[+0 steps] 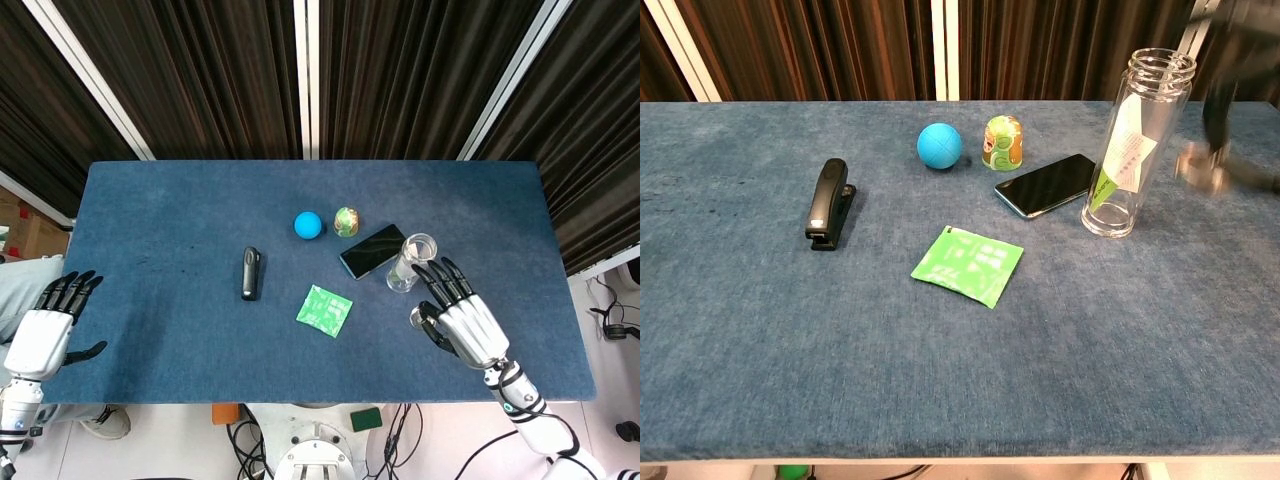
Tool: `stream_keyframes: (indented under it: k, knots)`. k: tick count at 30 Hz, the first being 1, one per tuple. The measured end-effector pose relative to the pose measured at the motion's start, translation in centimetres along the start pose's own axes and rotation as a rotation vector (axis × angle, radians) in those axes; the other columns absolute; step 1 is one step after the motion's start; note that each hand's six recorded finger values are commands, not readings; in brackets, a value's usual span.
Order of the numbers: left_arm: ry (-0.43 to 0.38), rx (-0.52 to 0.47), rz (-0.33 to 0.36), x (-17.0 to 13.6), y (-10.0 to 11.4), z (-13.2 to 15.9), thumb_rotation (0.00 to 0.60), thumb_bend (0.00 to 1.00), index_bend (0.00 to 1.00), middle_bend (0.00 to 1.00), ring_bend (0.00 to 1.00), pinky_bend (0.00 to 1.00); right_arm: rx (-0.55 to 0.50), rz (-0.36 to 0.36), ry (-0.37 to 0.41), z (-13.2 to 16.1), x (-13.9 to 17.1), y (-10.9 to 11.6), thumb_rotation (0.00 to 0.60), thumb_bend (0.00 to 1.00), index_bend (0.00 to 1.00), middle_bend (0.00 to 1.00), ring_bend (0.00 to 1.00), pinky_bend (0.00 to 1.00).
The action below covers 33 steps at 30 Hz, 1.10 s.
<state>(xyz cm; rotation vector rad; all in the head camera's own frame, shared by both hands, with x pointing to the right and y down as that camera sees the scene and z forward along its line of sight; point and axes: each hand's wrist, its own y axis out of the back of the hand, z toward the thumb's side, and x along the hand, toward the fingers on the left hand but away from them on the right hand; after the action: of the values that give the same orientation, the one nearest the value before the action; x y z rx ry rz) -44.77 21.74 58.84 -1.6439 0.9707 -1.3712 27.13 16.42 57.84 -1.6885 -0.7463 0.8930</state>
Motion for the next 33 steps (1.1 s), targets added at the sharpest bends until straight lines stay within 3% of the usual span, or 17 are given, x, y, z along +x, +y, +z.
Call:
stream_keyframes:
  k: [5,11,23,33]
  knots:
    - [0.001,-0.003,0.000,0.0,0.0,-0.1,0.600,0.03,0.10,0.08,0.05,0.12,0.031,-0.035,-0.025,-0.4,-3.0,4.5,0.600,0.43,0.66,0.04,0.00,0.00]
    - [0.002,-0.005,0.000,0.0,0.0,-0.1,0.600,0.03,0.10,0.08,0.05,0.12,0.063,-0.012,-0.055,-1.0,-6.6,7.1,0.600,0.44,0.67,0.05,0.00,0.00]
    - [0.007,-0.012,-0.005,0.3,-0.1,-0.3,0.600,0.03,0.10,0.08,0.05,0.12,0.126,0.112,-0.118,-2.2,-10.8,6.7,0.600,0.44,0.68,0.04,0.00,0.00]
    - [0.011,-0.014,-0.009,0.4,-0.2,-0.5,0.600,0.03,0.10,0.08,0.05,0.12,0.137,0.163,-0.149,-3.3,-11.3,5.2,0.600,0.44,0.68,0.04,0.00,0.00]
